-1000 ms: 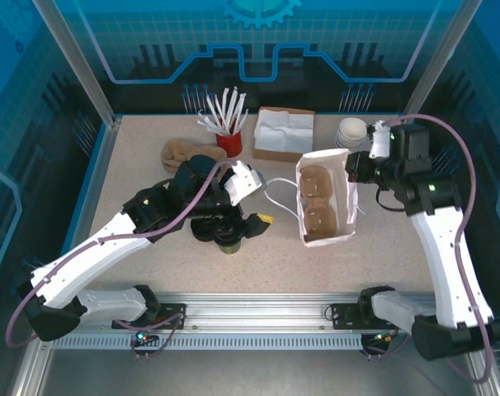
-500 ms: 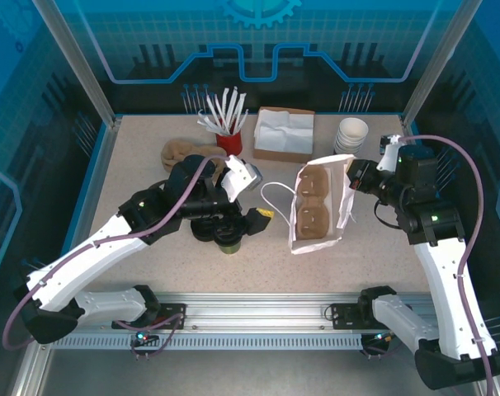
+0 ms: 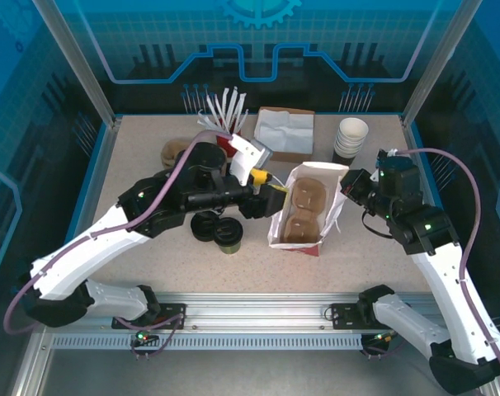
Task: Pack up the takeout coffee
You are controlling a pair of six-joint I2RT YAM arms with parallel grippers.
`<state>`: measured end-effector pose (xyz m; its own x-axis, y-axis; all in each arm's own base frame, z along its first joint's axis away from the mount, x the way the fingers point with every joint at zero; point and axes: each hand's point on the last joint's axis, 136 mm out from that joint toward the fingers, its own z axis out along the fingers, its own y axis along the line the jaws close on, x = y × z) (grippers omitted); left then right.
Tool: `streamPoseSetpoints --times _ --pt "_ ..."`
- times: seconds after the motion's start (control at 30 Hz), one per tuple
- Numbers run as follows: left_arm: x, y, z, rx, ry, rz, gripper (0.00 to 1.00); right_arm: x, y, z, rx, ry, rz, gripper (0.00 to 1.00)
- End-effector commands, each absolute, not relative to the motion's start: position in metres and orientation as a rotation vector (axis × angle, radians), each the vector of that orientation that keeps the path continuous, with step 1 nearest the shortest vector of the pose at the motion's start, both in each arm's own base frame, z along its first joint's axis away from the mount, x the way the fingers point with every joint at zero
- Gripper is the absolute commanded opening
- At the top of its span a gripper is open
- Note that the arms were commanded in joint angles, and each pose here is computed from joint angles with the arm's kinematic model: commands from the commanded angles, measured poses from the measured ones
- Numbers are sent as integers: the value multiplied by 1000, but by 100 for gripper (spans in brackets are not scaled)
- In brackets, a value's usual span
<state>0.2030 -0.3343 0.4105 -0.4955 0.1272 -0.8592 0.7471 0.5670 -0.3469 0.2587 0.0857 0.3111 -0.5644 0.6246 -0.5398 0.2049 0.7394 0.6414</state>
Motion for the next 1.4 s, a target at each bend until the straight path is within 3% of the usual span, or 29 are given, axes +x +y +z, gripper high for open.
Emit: streamPoseSetpoints --times 0.0,0.17,0.7,1.37 --pt "210 -342 388 611 2107 -835 62 258 76 300 792 2112 630 0" --pt "211 -364 364 610 2210 -759 56 255 79 293 835 2113 630 0" --pt "225 -401 246 673 2489 -433 50 247 84 275 871 2137 645 0" --pt "227 -411 154 705 2659 -332 44 233 83 265 876 2139 682 0"
